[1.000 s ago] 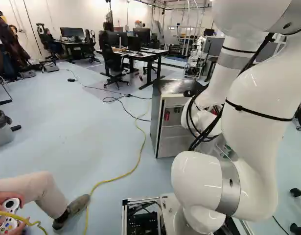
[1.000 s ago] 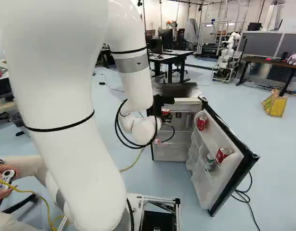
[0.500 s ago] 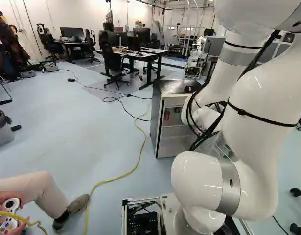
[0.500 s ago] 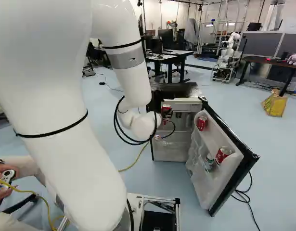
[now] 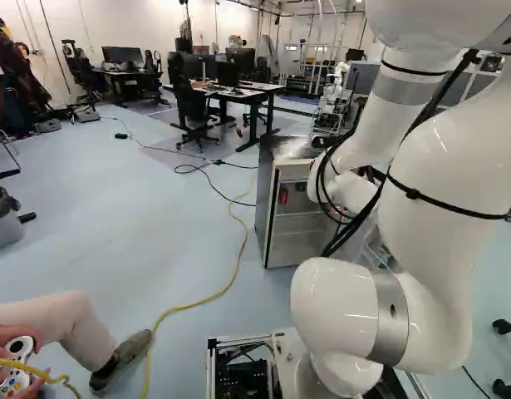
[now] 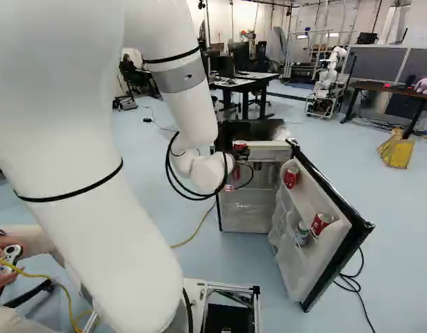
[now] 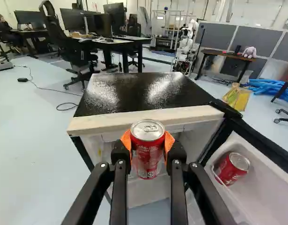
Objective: Grab a drink from the fridge
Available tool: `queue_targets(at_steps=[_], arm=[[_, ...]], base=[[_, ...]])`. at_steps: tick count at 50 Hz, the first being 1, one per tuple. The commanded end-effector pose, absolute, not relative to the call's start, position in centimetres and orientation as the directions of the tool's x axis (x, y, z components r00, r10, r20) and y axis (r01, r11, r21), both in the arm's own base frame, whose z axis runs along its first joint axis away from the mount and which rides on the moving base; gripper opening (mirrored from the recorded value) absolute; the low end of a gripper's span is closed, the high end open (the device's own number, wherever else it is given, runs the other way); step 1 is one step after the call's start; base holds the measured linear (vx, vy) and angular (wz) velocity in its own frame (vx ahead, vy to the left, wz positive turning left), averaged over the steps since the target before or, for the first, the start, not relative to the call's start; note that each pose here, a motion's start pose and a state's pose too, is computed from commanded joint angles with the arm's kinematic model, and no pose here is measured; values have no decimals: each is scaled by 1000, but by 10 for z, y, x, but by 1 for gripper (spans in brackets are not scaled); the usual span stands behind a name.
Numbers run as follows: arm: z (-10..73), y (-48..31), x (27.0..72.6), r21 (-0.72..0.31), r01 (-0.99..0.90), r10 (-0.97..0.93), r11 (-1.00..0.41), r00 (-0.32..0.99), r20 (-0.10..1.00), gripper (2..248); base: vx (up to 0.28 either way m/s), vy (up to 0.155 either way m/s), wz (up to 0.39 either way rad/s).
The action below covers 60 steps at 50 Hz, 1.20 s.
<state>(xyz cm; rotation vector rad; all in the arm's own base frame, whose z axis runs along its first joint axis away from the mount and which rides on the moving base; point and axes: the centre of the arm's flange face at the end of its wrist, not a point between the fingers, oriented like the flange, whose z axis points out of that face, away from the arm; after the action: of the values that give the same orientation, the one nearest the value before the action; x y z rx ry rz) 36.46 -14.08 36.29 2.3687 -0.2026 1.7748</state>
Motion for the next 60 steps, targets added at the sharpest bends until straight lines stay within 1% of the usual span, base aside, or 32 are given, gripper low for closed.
queue_targets(at_steps=[37,60], arm=[[399,-147,421,77,-182,42,-980,189,981,88],[398,-151,459,80,-163,47,-983,197,979,88]], base=[[0,0,0],[0,0,0]])
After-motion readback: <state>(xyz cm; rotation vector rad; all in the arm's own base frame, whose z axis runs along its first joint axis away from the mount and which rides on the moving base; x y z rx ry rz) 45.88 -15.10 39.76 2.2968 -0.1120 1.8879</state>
